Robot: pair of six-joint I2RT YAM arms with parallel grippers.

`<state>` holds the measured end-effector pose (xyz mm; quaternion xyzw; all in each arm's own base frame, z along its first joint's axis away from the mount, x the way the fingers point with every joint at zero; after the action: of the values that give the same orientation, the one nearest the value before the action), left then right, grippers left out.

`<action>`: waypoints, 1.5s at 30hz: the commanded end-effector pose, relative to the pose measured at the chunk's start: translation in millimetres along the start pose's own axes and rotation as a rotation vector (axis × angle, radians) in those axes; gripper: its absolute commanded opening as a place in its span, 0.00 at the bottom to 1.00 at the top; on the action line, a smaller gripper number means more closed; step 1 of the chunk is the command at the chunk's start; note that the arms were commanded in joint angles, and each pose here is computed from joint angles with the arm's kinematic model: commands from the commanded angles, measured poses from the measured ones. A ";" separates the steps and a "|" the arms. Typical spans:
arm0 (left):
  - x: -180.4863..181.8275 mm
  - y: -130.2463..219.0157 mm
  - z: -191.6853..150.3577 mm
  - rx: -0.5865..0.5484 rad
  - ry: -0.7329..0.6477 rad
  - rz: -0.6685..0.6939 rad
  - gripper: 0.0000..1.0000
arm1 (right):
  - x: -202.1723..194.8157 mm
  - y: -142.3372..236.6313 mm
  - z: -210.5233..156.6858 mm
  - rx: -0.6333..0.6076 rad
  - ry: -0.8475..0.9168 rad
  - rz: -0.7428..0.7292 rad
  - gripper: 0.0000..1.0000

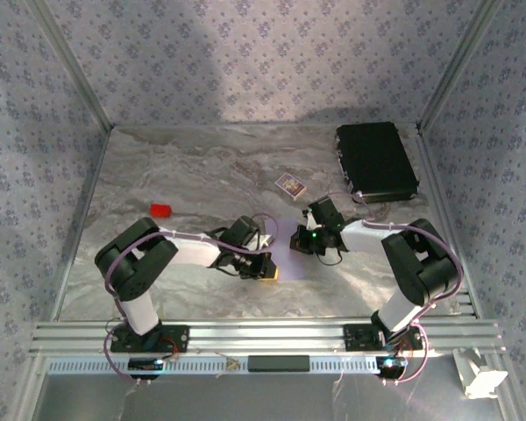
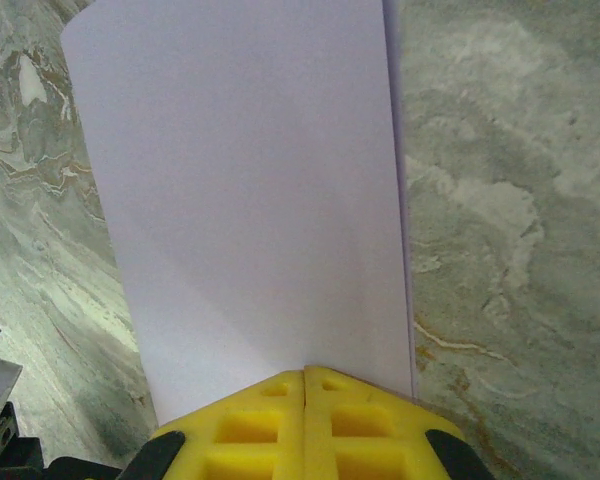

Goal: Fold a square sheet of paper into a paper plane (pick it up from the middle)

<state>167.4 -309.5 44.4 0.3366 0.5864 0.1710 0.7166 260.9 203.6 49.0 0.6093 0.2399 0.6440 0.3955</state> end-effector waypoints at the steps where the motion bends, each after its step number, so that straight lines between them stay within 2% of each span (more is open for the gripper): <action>1: 19.9 -0.5 -30.7 0.090 0.037 0.071 0.01 | -46.8 -4.4 -25.4 0.068 -0.084 -0.200 0.00; 7: 13.3 4.1 -35.8 0.099 -0.017 0.092 0.00 | -42.8 -4.7 -24.1 0.070 -0.071 -0.180 0.00; 11: -9.7 21.9 -23.8 0.019 -0.074 0.049 0.00 | -33.9 -3.8 -22.7 0.072 -0.034 -0.137 0.00; 16: -28.3 54.4 7.4 -0.120 -0.076 -0.008 0.00 | -21.4 -0.2 -17.3 0.062 0.002 -0.089 0.00; 19: -23.6 69.8 32.6 -0.200 -0.028 -0.028 0.00 | -17.4 0.7 -15.0 0.055 0.011 -0.070 0.00; 23: -16.0 78.1 70.4 -0.254 0.027 -0.059 0.00 | -16.7 0.0 -14.8 0.054 0.012 -0.067 0.00; 26: -10.9 69.9 97.8 -0.257 0.030 -0.041 0.00 | -18.0 -1.8 -16.2 0.060 0.007 -0.070 0.00; 30: -10.2 51.8 126.4 -0.249 0.043 -0.085 0.00 | -18.9 -2.4 -17.1 0.063 0.003 -0.082 0.00; 35: 17.3 29.7 137.3 -0.187 0.080 -0.026 0.00 | -17.4 -2.3 -17.7 0.062 0.007 -0.085 0.00; 41: 48.2 26.0 144.2 -0.215 0.144 -0.001 0.00 | -17.4 -1.4 -19.7 0.066 0.012 -0.090 0.00; 45: 54.8 33.4 156.5 -0.245 0.168 -0.002 0.00 | -19.1 -1.2 -20.6 0.071 0.014 -0.101 0.00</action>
<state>317.6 -304.4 48.6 0.2398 0.6229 0.2383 0.7055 259.3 205.8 50.7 0.5994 0.2463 0.6552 0.3882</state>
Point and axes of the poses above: each hand's point on the last joint's axis, 136 mm out from that joint toward the fingers, its own y axis back along the fingers, its own x axis along the line the jaws close on, z = x × y, the point moved 4 cm from there along y, back along the fingers, and after that the axes turned 3 degrees about -y, right-handed, at the moved point
